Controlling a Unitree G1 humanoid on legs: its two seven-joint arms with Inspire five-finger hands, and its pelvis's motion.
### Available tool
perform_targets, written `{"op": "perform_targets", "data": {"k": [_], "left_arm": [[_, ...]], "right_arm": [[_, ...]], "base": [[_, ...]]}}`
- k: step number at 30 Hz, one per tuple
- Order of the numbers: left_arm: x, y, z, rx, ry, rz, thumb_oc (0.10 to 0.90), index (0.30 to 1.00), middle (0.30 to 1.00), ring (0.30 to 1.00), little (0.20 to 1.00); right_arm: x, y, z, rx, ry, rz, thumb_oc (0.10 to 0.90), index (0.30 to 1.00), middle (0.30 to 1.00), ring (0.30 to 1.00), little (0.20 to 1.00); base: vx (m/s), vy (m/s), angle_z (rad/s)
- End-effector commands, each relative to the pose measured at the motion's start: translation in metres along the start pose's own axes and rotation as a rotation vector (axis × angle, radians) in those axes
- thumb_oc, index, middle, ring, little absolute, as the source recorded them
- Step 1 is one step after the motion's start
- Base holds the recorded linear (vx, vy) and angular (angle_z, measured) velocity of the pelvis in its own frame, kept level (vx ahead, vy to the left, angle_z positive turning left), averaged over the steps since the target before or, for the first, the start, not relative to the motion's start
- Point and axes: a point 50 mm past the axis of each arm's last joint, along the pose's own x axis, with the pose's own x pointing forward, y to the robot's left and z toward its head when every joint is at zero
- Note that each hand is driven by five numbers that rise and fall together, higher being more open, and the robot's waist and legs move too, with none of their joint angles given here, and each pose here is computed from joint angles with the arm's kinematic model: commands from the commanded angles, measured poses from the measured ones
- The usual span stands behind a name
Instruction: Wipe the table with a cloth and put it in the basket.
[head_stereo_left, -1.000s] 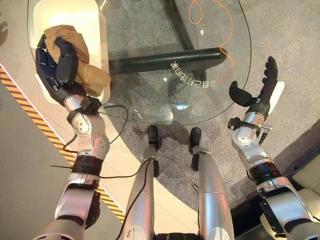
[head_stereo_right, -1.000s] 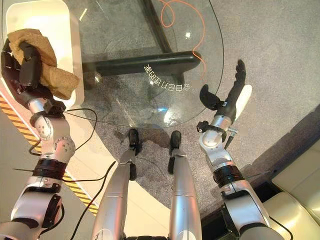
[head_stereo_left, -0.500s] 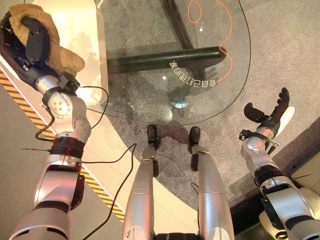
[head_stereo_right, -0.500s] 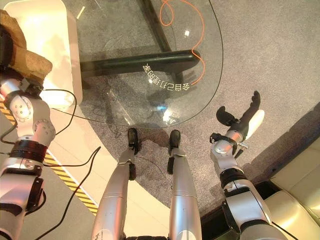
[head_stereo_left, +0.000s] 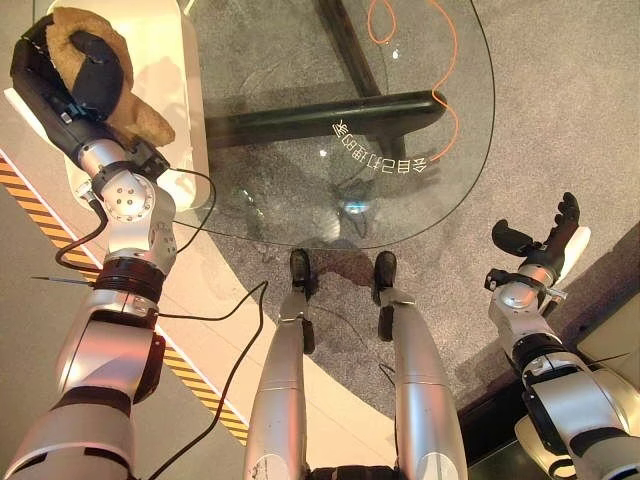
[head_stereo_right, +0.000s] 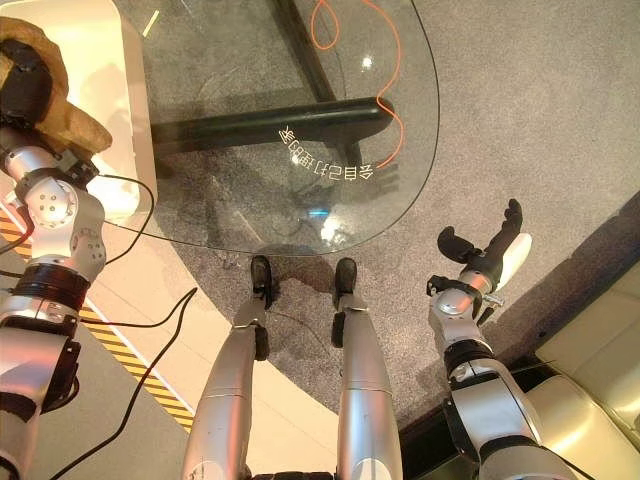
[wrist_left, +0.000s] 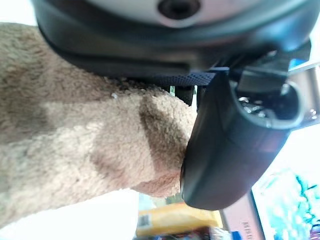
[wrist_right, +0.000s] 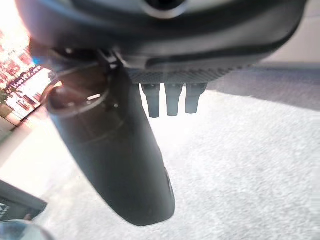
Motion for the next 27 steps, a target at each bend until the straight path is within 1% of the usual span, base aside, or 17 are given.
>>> {"op": "perform_targets", "data": {"k": [1, 3, 5, 9, 11, 18, 27], "left_arm": [[0.040, 0.012, 0.081, -0.036, -0.310, 0.097, 0.100, 0.300, 0.300, 0.300, 0.200], [0.042, 0.014, 0.079, 0.000, -0.300, 0.111, 0.100, 0.300, 0.300, 0.300, 0.200], [0.044, 0.016, 0.075, 0.085, -0.284, 0.138, 0.100, 0.300, 0.300, 0.300, 0.200], [0.048, 0.022, 0.070, 0.197, -0.259, 0.184, 0.100, 0.300, 0.300, 0.300, 0.200], [0.050, 0.024, 0.069, 0.221, -0.246, 0.196, 0.100, 0.300, 0.300, 0.300, 0.200], [0.055, 0.030, 0.062, 0.392, -0.195, 0.224, 0.100, 0.300, 0.300, 0.300, 0.200], [0.056, 0.028, 0.059, 0.452, -0.167, 0.211, 0.100, 0.300, 0.300, 0.300, 0.200]], "right_arm": [[0.013, -0.028, -0.003, 0.009, 0.013, -0.106, 0.800, 0.900, 0.900, 0.900, 0.900], [0.012, -0.030, -0.008, 0.001, 0.034, -0.112, 0.800, 0.900, 0.900, 0.900, 0.900], [0.012, -0.033, -0.012, -0.013, 0.053, -0.118, 0.800, 0.900, 0.900, 0.900, 0.900], [0.012, -0.035, -0.016, -0.024, 0.062, -0.117, 0.800, 0.900, 0.900, 0.900, 0.900], [0.012, -0.035, -0.016, -0.026, 0.061, -0.115, 0.800, 0.900, 0.900, 0.900, 0.900], [0.013, -0.029, -0.007, -0.018, 0.032, -0.099, 0.800, 0.900, 0.900, 0.900, 0.900], [0.013, -0.026, -0.005, -0.010, 0.023, -0.096, 0.800, 0.900, 0.900, 0.900, 0.900]], "base": [[0.00, 0.000, 0.00], [0.00, 0.000, 0.00], [0.00, 0.000, 0.00], [0.00, 0.000, 0.00], [0.00, 0.000, 0.00], [0.00, 0.000, 0.00], [0.00, 0.000, 0.00]]}}
